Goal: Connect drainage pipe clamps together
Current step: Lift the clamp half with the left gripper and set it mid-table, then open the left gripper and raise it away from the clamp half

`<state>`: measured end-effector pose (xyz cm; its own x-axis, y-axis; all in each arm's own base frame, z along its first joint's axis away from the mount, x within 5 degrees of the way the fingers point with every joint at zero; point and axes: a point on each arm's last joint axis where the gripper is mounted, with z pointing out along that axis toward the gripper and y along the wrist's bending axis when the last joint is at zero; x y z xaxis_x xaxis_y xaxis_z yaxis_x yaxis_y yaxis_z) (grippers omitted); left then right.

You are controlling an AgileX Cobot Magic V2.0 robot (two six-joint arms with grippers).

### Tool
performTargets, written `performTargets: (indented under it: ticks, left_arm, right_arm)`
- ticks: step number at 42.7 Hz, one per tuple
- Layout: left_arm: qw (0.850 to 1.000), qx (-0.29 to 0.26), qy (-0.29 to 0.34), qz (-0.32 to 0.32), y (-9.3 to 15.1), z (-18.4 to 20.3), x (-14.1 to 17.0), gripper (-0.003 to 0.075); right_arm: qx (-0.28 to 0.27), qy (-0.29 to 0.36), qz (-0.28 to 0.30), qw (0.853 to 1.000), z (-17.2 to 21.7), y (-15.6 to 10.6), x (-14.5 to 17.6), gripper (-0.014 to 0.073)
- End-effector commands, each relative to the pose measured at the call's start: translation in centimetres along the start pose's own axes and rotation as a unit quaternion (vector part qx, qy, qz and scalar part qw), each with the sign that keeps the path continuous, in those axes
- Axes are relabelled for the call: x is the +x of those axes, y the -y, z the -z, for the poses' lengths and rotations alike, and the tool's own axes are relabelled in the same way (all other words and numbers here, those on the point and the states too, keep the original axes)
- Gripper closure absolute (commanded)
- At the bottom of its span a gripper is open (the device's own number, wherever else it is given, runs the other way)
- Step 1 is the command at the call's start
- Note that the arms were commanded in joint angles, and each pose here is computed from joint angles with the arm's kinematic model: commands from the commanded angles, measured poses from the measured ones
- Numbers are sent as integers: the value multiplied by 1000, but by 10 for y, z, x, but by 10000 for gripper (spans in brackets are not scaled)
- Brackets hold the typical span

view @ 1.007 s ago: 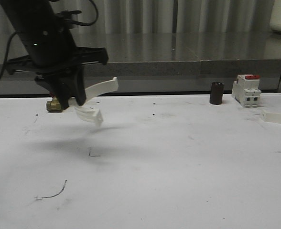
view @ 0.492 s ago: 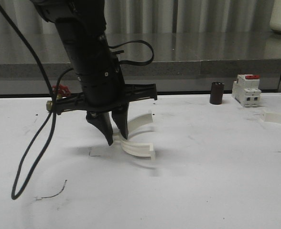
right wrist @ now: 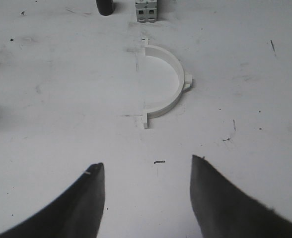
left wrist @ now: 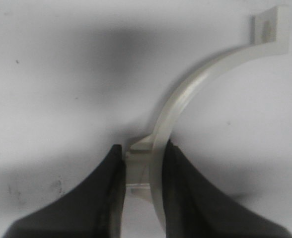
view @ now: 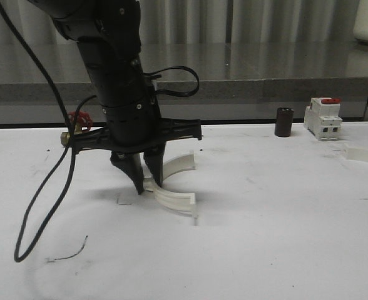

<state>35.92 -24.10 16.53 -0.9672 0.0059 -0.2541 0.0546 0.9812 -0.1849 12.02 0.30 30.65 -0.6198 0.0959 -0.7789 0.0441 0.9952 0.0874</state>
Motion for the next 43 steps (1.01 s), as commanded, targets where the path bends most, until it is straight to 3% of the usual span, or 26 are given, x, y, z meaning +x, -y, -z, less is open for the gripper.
performTargets:
  ticks: [1,8,19,23,33,43]
  left_arm:
    - [999,27,47,6,6,33,-13,539]
    - [998,28,50,6,6,33,-13,438]
    - [998,32,60,1,7,37,-15,430]
    - [996,36,79,-28,7,51,-17,430]
    - [973,34,134,-183,0,126,-16,430]
    - [943,46,212,-251,-28,216,14,430]
  right_arm:
    - [1,45,4,999,6,0,-14,172]
    - [1,45,4,999,6,0,-14,172]
    - [1,45,4,999,6,0,-14,172]
    - [1,45,4,999,6,0,-14,172]
    - [1,45,4,999,6,0,-14,172]
    - [1,45,4,999,6,0,-14,172]
